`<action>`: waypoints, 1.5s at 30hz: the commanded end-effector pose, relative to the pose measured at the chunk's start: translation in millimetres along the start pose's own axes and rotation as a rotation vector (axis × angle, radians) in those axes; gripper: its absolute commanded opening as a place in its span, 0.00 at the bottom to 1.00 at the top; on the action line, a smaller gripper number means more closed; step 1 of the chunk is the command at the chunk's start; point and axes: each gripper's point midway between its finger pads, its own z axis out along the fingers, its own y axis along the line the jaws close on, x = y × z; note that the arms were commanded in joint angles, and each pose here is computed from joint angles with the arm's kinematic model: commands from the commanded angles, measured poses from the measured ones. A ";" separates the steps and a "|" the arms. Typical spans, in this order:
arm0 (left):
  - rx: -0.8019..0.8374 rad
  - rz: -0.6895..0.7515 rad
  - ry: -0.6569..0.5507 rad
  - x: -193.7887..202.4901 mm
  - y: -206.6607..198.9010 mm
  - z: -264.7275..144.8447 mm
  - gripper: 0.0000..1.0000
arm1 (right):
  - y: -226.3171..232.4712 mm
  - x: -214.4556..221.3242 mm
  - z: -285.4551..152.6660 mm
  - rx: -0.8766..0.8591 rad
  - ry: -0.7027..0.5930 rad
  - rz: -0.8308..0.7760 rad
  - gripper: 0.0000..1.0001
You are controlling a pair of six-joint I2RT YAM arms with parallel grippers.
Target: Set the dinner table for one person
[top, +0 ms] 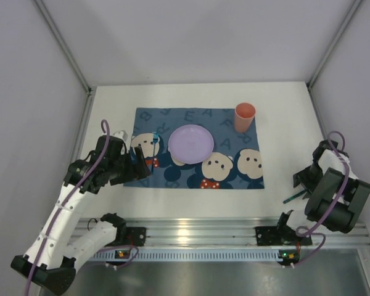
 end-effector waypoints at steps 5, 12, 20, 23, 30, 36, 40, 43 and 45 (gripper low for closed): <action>-0.012 -0.004 -0.024 -7.9 -0.7 -7.2 0.93 | -1.5 -37.5 16.8 0.048 -0.081 0.063 0.55; -0.025 -0.021 -0.011 -3.8 2.0 -5.8 0.93 | 2.5 -38.9 37.5 0.059 -0.042 0.045 0.23; -0.068 -0.039 -0.021 -3.8 10.1 -0.4 0.93 | 10.9 -49.4 22.8 0.001 -0.088 0.033 0.00; -0.071 -0.048 -0.022 -2.9 11.1 1.2 0.93 | 14.5 -56.8 -1.5 -0.031 -0.131 0.029 0.00; -0.064 -0.055 -0.003 -1.0 9.0 13.6 0.93 | 83.1 -84.0 -156.9 -0.278 -0.455 -0.053 0.00; -0.044 -0.066 -0.010 -8.3 1.5 19.8 0.93 | 201.7 -5.4 -315.7 -0.554 -0.672 -0.370 0.00; -0.034 -0.084 -0.025 -9.3 0.0 16.9 0.93 | 249.8 86.2 -325.3 -0.643 -0.648 -0.651 0.00; -0.035 -0.094 -0.053 -9.5 2.7 10.6 0.93 | 272.6 128.8 -293.7 -0.657 -0.549 -0.782 0.00; -0.053 -0.098 -0.061 -7.7 7.7 5.8 0.93 | 281.7 146.8 -263.3 -0.606 -0.489 -0.843 0.00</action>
